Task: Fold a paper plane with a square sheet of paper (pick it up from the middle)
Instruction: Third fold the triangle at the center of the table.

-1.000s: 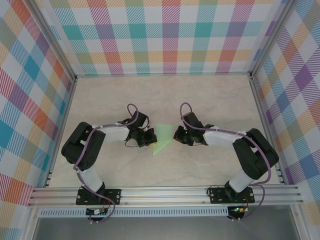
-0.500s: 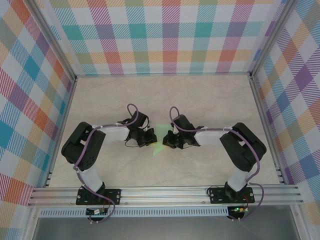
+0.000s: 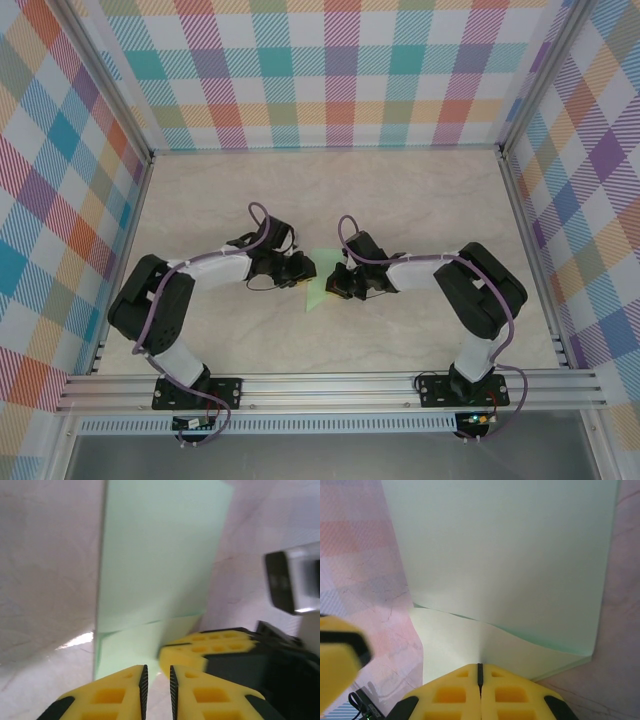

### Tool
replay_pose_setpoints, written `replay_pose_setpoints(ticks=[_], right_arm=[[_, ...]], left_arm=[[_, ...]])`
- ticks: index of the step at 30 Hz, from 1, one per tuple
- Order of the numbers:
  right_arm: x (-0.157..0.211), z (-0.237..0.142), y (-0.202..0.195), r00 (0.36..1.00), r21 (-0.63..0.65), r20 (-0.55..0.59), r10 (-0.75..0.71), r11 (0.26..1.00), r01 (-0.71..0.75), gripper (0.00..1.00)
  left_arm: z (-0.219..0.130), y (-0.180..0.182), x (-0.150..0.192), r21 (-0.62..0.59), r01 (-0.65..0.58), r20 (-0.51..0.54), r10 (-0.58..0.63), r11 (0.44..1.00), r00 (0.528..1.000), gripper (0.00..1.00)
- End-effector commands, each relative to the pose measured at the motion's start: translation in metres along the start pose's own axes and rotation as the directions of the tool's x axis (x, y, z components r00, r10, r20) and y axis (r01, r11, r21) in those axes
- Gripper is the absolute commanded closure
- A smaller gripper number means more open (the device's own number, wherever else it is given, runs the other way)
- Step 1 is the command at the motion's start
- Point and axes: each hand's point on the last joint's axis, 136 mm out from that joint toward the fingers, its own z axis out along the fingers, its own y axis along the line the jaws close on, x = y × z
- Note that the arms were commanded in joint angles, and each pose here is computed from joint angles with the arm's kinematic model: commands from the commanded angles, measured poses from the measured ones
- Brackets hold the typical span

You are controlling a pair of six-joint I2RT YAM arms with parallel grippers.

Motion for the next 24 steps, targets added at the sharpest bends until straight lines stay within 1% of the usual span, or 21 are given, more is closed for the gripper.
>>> replay_pose_setpoints(ticks=[1, 7, 10, 14, 24], right_arm=[[0.0, 0.005, -0.012, 0.999, 0.036, 0.008, 0.033, 0.999, -0.033, 0.95], [0.001, 0.005, -0.016, 0.999, 0.045, 0.012, 0.044, 0.998, -0.044, 0.95], [0.001, 0.005, -0.016, 0.999, 0.048, 0.014, 0.046, 0.998, -0.046, 0.95], [0.0, 0.004, -0.016, 0.999, 0.048, 0.014, 0.044, 0.998, -0.045, 0.95], [0.0, 0.004, -0.018, 0.999, 0.058, 0.016, 0.045, 0.997, -0.046, 0.95]], left_arm=[[-0.008, -0.01, 0.015, 0.043, 0.016, -0.018, -0.015, 0.999, 1.0, 0.78], [-0.001, -0.008, 0.041, 0.094, 0.073, -0.067, -0.066, 0.993, 0.996, 0.86], [0.007, -0.004, 0.054, 0.099, 0.097, -0.098, -0.087, 0.99, 0.991, 0.89], [0.015, 0.01, 0.064, 0.062, 0.12, -0.113, -0.112, 0.991, 0.987, 0.92], [0.026, 0.038, 0.073, -0.021, 0.138, -0.118, -0.14, 0.99, 0.983, 0.93]])
